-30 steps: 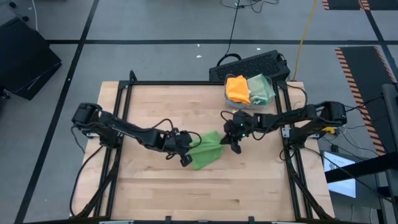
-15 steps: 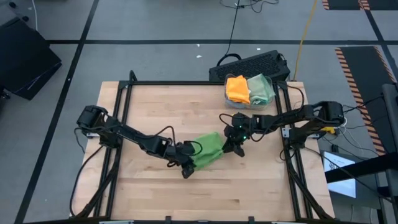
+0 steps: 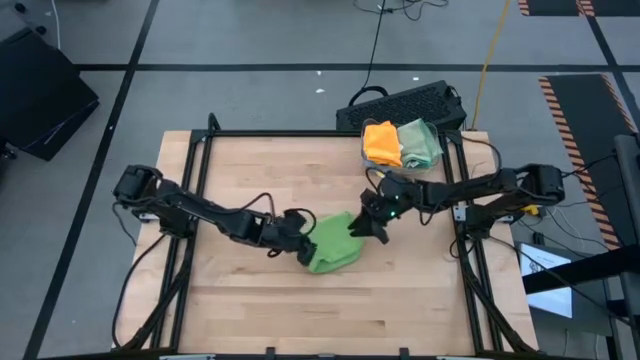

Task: Fold microfiber towels
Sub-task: Fold the green microfiber towel

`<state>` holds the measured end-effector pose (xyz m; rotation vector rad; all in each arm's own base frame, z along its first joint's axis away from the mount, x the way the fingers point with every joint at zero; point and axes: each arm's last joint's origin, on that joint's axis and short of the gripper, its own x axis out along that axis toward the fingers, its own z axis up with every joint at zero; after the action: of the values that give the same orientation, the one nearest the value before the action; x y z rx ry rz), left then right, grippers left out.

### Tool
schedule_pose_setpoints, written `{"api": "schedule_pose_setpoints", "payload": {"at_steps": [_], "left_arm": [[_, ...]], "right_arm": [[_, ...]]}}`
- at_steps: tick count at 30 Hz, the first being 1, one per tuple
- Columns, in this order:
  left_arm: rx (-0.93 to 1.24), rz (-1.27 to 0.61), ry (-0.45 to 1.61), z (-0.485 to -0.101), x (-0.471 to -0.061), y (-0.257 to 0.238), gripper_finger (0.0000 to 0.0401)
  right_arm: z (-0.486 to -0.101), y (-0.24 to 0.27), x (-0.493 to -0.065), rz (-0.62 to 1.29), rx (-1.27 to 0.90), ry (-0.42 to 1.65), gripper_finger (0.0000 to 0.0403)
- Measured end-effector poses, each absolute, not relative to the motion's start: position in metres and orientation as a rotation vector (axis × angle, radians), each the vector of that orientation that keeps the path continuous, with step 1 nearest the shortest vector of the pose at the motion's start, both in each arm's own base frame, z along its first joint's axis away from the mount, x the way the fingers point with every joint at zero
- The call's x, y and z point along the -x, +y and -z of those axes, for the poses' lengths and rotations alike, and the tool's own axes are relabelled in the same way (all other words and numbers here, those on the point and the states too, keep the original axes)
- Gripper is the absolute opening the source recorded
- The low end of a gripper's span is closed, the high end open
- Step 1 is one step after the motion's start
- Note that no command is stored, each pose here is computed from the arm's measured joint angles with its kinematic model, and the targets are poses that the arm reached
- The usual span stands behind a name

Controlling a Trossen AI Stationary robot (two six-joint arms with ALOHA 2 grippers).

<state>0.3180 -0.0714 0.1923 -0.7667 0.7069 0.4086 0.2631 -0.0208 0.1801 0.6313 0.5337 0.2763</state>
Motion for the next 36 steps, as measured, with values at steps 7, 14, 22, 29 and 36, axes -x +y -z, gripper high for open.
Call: {"api": "schedule_pose_setpoints", "payload": {"at_steps": [7,14,22,29,36], "left_arm": [[0.694,-0.646,0.809,-0.18,-0.309,-0.034,0.0194],[0.705,-0.466,0.971,-0.156,-0.314,0.004,0.029],[0.771,-0.218,1.017,-0.138,-0.322,0.027,0.0267],[0.796,-0.051,1.049,-0.119,-0.329,0.016,0.0177],[0.706,-0.086,1.024,-0.122,-0.33,0.008,0.0073]], "right_arm": [[-0.16,-0.03,-0.266,-0.097,-0.608,0.596,0.0127],[-0.158,-0.043,-0.262,-0.072,-0.61,0.608,0.0132],[-0.158,-0.053,-0.258,-0.151,-0.6,0.647,0.0132],[-0.186,-0.069,-0.277,-0.124,-0.474,0.699,0.0133],[-0.18,-0.082,-0.31,-0.173,-0.368,0.806,0.0171]]}}
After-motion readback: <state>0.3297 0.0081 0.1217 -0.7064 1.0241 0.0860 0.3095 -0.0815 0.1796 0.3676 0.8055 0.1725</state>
